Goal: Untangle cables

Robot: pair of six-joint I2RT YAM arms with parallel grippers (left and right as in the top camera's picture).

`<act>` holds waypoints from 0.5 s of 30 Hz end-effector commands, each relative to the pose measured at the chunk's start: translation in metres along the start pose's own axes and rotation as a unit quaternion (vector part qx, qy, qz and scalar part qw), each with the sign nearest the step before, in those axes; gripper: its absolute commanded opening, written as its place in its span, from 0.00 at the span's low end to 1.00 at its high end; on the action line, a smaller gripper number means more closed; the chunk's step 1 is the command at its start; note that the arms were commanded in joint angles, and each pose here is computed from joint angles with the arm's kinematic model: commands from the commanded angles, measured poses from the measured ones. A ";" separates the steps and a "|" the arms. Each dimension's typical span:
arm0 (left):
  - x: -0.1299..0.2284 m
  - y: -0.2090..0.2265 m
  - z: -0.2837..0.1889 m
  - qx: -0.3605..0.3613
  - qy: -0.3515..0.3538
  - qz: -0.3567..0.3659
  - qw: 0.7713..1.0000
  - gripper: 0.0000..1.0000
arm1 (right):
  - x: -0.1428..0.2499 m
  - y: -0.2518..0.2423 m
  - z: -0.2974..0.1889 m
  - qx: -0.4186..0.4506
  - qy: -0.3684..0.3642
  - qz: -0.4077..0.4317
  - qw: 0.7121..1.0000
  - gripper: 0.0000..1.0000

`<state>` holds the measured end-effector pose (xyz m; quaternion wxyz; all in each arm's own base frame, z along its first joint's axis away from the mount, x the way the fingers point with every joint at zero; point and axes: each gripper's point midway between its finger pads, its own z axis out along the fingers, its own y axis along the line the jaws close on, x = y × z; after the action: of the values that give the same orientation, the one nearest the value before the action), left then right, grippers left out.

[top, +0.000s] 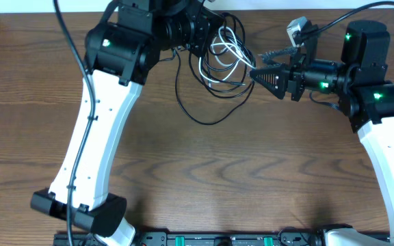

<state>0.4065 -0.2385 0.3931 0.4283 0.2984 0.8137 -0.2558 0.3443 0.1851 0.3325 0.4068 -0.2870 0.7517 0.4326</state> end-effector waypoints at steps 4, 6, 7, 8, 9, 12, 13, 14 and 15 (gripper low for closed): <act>-0.003 0.000 0.003 0.006 -0.004 0.008 1.000 0.08 | -0.013 0.029 -0.011 -0.031 -0.021 -0.046 0.998 0.68; -0.004 -0.001 0.004 0.007 -0.005 0.009 1.000 0.08 | -0.013 0.029 -0.011 -0.031 -0.022 -0.046 0.998 0.68; -0.004 -0.002 0.004 0.008 -0.005 0.010 1.000 0.08 | -0.013 0.028 -0.010 -0.029 -0.021 -0.046 0.998 0.68; -0.004 -0.002 0.004 0.010 -0.006 0.010 1.000 0.08 | -0.013 0.026 -0.010 -0.026 -0.020 -0.044 0.998 0.68; -0.004 -0.003 0.004 0.011 -0.006 0.010 1.000 0.08 | -0.012 0.026 -0.010 -0.026 -0.020 -0.045 0.998 0.68; -0.004 -0.006 0.005 0.015 -0.005 0.011 1.000 0.08 | -0.013 0.027 -0.009 -0.027 -0.020 -0.049 0.998 0.68; -0.004 -0.008 0.005 0.017 -0.005 0.012 1.000 0.08 | -0.013 0.027 -0.009 -0.026 -0.020 -0.051 0.998 0.68; -0.004 -0.011 0.005 0.023 -0.005 0.013 1.000 0.08 | -0.012 0.025 -0.008 -0.020 -0.019 -0.051 0.998 0.68; -0.004 -0.014 0.005 0.030 -0.006 0.013 0.999 0.08 | -0.012 0.023 -0.007 -0.013 -0.018 -0.051 0.998 0.68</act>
<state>0.4099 -0.2431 0.3861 0.4215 0.3008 0.8157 -0.2577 0.3313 0.1875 0.3532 0.4301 -0.3116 0.7263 0.4363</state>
